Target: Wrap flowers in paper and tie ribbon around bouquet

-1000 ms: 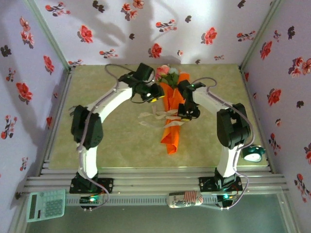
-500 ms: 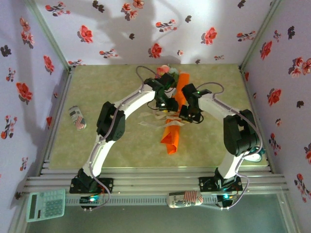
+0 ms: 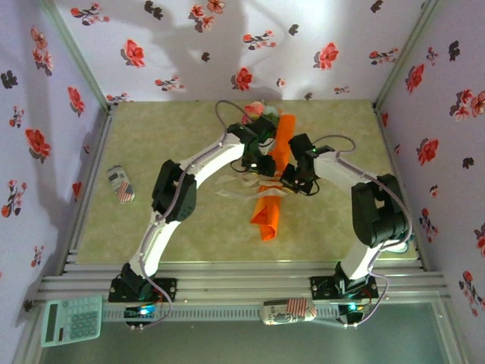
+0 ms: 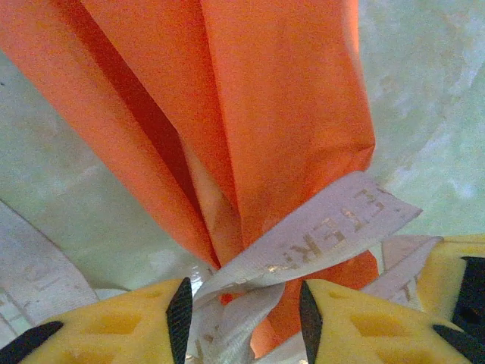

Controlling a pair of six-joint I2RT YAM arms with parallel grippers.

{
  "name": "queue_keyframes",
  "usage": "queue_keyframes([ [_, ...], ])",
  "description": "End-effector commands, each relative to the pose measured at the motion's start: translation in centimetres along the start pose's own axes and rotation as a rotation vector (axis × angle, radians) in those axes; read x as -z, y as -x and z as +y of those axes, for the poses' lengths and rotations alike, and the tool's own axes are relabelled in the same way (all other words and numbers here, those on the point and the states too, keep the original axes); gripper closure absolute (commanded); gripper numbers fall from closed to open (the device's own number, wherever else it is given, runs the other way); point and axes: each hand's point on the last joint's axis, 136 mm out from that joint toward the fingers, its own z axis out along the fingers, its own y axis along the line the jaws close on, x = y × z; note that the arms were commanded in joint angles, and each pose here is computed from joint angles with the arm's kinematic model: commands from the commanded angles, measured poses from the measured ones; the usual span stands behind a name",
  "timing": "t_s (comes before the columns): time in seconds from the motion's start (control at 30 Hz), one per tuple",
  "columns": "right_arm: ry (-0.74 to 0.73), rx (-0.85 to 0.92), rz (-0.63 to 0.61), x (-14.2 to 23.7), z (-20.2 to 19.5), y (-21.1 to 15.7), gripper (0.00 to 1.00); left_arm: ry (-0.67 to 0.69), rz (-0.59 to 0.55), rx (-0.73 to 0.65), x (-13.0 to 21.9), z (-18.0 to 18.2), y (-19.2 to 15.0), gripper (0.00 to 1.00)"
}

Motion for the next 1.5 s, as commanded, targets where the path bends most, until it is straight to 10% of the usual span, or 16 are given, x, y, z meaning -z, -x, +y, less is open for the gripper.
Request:
queue_keyframes([
  [0.0, 0.054, -0.077, -0.014, 0.6, -0.1, 0.2, 1.0, 0.013, -0.084, -0.069, 1.8, -1.1, 1.4, 0.55],
  [0.4, 0.169, -0.171, -0.008, 0.8, 0.7, 0.7, 1.0, -0.013, -0.064, -0.108, -1.4, -1.8, 1.4, 0.5],
  [0.87, 0.262, -0.28, -0.011, 0.7, 1.6, 0.9, 1.0, -0.009, -0.046, -0.12, -1.2, -2.0, 0.8, 1.0],
  [1.47, 0.402, -0.447, -0.007, 0.1, 2.9, 1.3, 1.0, -0.192, -0.164, 0.017, 3.9, -3.4, 2.3, 1.0],
])
